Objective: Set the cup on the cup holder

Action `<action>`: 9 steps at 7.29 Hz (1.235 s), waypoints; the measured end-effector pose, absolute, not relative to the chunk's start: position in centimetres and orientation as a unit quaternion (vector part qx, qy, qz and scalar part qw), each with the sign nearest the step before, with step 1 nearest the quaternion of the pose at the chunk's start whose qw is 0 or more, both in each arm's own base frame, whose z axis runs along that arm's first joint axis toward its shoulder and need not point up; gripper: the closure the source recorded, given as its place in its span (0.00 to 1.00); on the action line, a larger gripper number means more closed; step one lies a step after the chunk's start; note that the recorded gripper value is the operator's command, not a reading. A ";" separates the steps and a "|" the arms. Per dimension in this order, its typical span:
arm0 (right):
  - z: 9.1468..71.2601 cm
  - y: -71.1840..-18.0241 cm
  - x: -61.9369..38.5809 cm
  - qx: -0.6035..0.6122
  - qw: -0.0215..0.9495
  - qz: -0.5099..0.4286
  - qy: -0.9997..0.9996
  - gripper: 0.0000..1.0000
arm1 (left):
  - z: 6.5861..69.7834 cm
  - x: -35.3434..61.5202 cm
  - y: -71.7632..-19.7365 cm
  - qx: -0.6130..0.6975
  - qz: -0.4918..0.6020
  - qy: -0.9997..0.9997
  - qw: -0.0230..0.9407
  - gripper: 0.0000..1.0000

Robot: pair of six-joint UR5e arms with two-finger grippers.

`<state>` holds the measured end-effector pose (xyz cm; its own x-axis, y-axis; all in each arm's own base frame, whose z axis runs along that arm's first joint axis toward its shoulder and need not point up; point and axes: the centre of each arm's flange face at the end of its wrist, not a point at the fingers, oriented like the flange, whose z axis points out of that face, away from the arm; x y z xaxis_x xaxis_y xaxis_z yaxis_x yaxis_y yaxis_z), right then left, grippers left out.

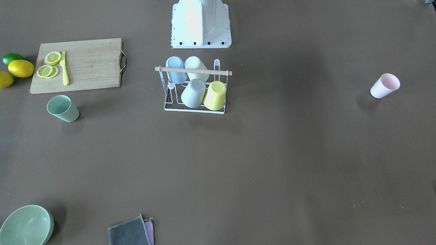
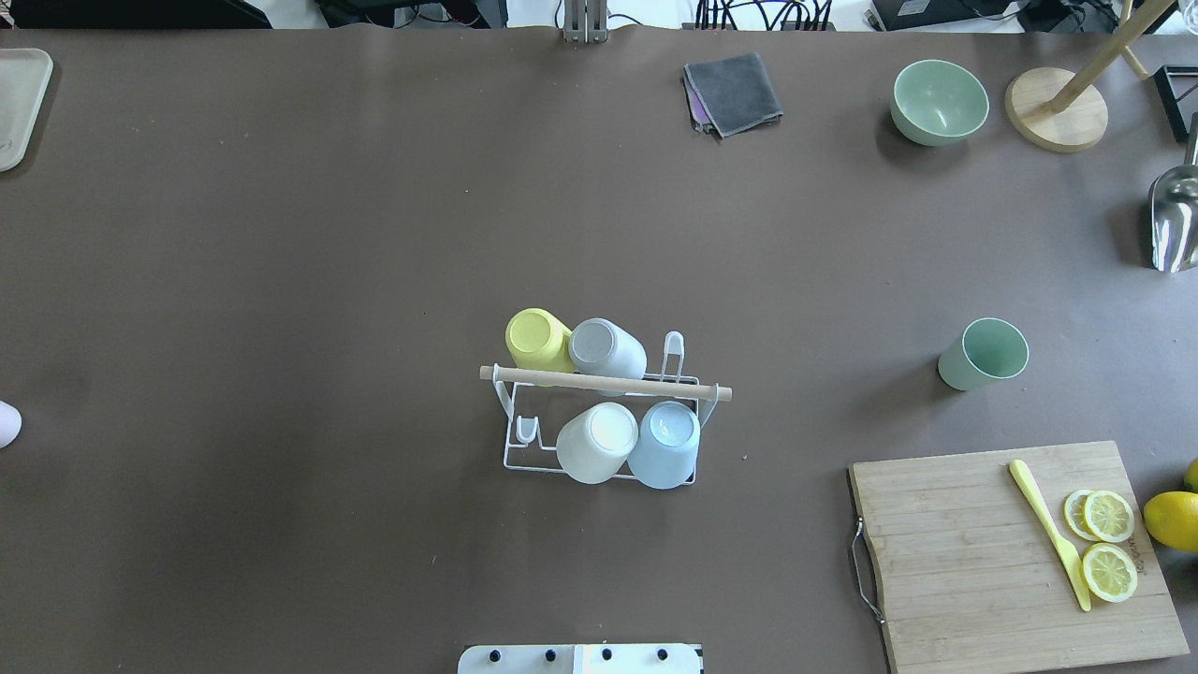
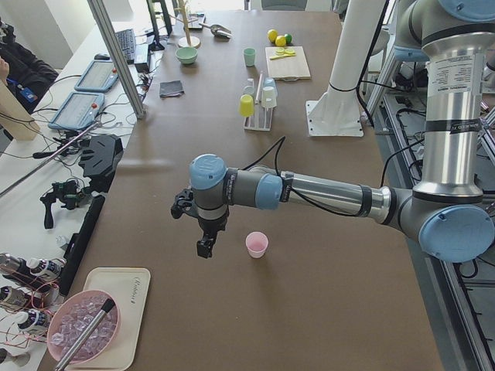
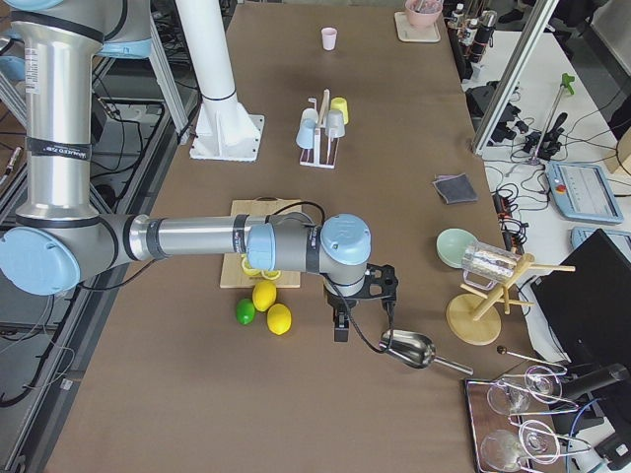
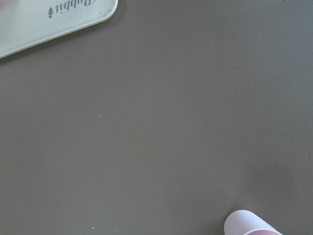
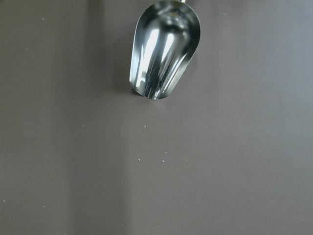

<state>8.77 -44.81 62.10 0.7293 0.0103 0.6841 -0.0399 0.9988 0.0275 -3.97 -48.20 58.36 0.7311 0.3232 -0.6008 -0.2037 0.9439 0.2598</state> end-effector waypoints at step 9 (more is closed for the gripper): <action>60.5 -45.9 8.7 0.036 0.929 0.004 -0.369 0.00 | 53.2 -0.9 -49.3 0.137 0.205 0.320 0.915 0.02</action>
<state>8.68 -45.92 60.50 0.7271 -0.0191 0.6863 -0.0346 0.9973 0.0645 -0.91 -49.34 53.18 0.7115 0.4628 -0.5288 -0.2876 0.8784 0.3817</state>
